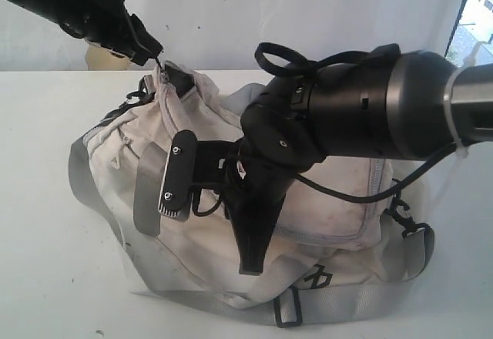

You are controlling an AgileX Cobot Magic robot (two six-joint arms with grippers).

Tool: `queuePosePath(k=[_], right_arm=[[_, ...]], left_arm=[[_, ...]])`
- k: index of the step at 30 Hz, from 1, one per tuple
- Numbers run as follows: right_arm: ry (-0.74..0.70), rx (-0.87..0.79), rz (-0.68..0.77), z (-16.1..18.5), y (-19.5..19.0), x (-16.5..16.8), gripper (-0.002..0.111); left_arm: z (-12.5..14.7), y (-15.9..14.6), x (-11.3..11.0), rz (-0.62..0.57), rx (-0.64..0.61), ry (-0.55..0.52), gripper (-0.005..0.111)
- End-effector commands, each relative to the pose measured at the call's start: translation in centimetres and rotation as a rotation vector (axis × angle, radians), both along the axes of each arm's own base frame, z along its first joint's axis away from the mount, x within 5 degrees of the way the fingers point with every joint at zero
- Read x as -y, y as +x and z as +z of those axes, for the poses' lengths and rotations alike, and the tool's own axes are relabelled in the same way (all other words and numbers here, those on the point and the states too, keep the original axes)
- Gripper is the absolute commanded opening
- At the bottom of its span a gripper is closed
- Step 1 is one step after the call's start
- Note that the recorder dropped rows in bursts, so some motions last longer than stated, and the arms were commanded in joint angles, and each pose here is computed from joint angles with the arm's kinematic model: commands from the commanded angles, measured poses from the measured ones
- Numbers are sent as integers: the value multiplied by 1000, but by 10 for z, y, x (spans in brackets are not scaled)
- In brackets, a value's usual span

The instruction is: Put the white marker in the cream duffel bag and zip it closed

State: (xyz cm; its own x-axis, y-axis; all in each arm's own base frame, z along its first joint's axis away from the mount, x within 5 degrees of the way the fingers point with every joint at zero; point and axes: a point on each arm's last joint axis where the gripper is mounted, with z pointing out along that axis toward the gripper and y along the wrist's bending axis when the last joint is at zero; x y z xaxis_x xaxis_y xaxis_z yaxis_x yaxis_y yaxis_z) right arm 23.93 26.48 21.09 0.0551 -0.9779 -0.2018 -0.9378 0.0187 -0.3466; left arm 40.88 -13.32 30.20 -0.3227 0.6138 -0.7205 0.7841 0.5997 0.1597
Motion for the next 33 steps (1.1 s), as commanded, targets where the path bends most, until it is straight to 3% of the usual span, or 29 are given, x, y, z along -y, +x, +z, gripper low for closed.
queuePosePath(k=[1, 5, 7, 11, 13, 21, 28, 33], right_arm=[[1, -77, -105, -6, -8, 3, 38], [118, -62, -276, 0, -4, -1, 71], [168, -56, -319, 9, -2, -2, 78], [237, -47, -387, 32, 3, -3, 78], [252, -64, -423, 39, 7, 0, 78], [402, -186, -695, 64, 47, 33, 74], [633, -258, -909, 71, 96, 67, 73], [774, -373, -944, 61, 127, 73, 73]], left_arm=[[3, -5, -4, -17, -54, -5, 40], [-7, -7, -5, 17, -102, -20, 50], [-11, -7, -6, 69, -131, -44, 56], [-11, -8, -8, 140, -171, -65, 82], [-8, -10, -9, 160, -186, -70, 88], [6, -24, -16, 283, -289, -95, 89], [-19, -33, -16, 319, -392, -99, 89], [-29, -35, -10, 353, -438, -222, 89]])
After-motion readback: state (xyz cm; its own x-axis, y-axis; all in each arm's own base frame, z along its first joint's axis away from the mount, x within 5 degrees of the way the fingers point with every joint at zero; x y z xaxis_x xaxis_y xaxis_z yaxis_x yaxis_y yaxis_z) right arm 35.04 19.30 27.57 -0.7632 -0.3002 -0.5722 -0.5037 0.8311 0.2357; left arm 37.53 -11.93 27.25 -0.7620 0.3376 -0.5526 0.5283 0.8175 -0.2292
